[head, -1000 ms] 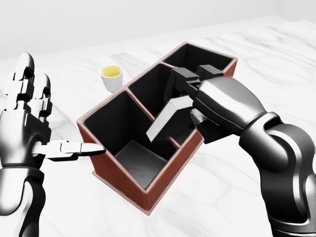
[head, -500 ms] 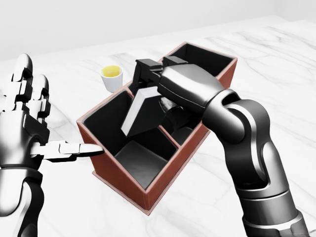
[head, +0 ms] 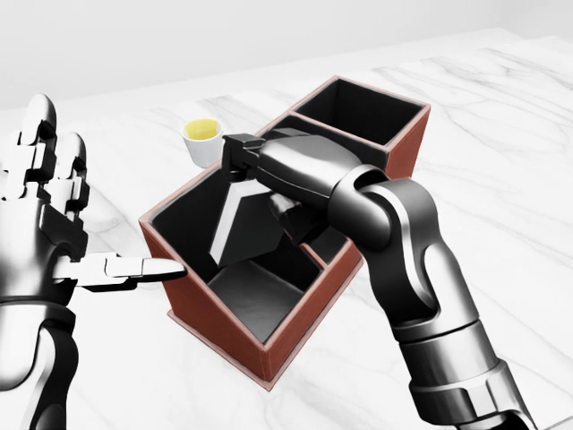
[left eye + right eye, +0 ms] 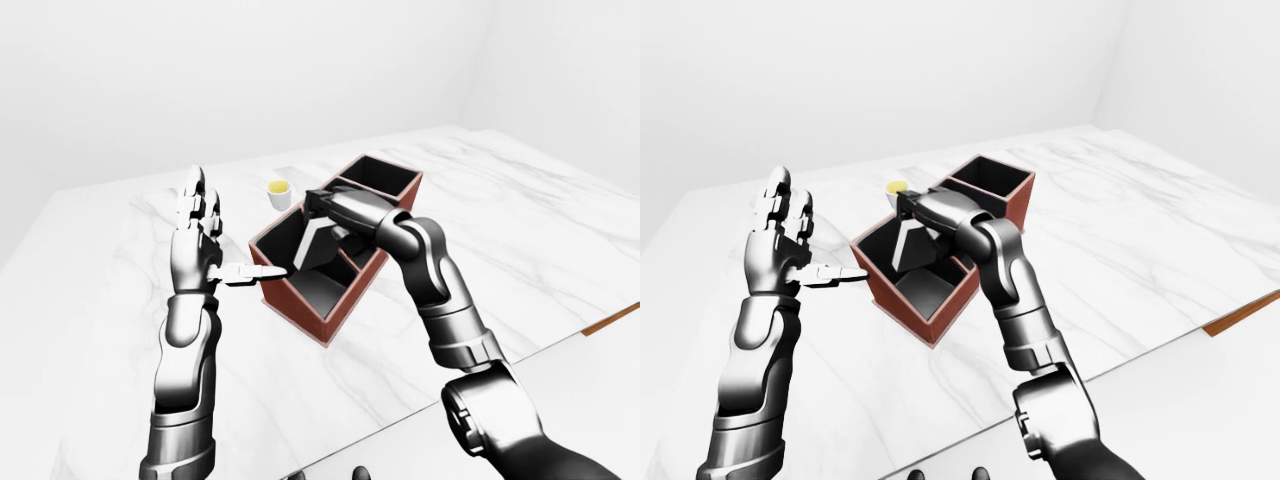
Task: Pick up the book and place it in the left compartment of the caddy.
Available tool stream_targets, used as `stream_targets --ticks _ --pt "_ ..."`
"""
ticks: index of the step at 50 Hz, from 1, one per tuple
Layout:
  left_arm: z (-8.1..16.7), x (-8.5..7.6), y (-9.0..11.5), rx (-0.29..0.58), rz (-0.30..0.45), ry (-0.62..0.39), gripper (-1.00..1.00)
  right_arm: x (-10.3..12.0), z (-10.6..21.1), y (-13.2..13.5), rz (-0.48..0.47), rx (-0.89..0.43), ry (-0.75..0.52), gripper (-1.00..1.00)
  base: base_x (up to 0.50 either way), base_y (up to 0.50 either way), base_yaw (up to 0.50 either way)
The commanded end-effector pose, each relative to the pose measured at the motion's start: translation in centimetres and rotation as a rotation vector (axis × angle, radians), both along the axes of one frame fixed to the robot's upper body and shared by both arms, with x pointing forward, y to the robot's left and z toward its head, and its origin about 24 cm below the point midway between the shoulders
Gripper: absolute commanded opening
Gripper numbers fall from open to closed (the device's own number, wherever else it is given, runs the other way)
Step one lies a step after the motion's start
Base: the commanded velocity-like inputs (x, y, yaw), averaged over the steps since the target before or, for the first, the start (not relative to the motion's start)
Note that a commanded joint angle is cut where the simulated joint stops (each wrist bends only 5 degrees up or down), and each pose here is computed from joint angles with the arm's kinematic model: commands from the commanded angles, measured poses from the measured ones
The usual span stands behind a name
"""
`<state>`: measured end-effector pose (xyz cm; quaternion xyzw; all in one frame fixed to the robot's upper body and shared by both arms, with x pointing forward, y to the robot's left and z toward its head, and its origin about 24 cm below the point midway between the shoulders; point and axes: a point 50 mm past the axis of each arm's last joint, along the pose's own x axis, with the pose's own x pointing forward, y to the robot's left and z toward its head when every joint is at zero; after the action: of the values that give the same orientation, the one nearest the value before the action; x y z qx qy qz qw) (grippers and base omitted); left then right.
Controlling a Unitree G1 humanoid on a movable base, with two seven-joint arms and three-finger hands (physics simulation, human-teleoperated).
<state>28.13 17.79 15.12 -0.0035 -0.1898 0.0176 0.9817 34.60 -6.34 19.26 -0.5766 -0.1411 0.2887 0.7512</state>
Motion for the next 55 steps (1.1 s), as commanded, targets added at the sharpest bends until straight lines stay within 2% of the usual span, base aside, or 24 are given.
stream_targets --ticks 1,8,27,55 --pt "0.0 0.0 0.1 -0.001 0.001 0.0 1.0 1.3 -0.4 1.0 -0.013 -0.055 0.046 -1.0 0.0 0.0 0.0" --pt "-0.1 0.1 0.1 -0.002 0.0 0.003 1.0 2.3 -1.2 1.4 -0.035 -0.13 0.09 -1.0 0.0 0.0 0.0" --pt "-0.1 0.0 0.0 -0.002 -0.002 0.005 1.0 2.3 -2.5 2.4 -0.023 -0.158 0.138 -1.0 0.0 0.0 0.0" --pt "-0.3 0.0 -0.1 -0.004 -0.004 0.01 1.0 1.3 -3.5 2.3 -0.041 -0.176 0.091 -1.0 0.0 0.0 0.0"
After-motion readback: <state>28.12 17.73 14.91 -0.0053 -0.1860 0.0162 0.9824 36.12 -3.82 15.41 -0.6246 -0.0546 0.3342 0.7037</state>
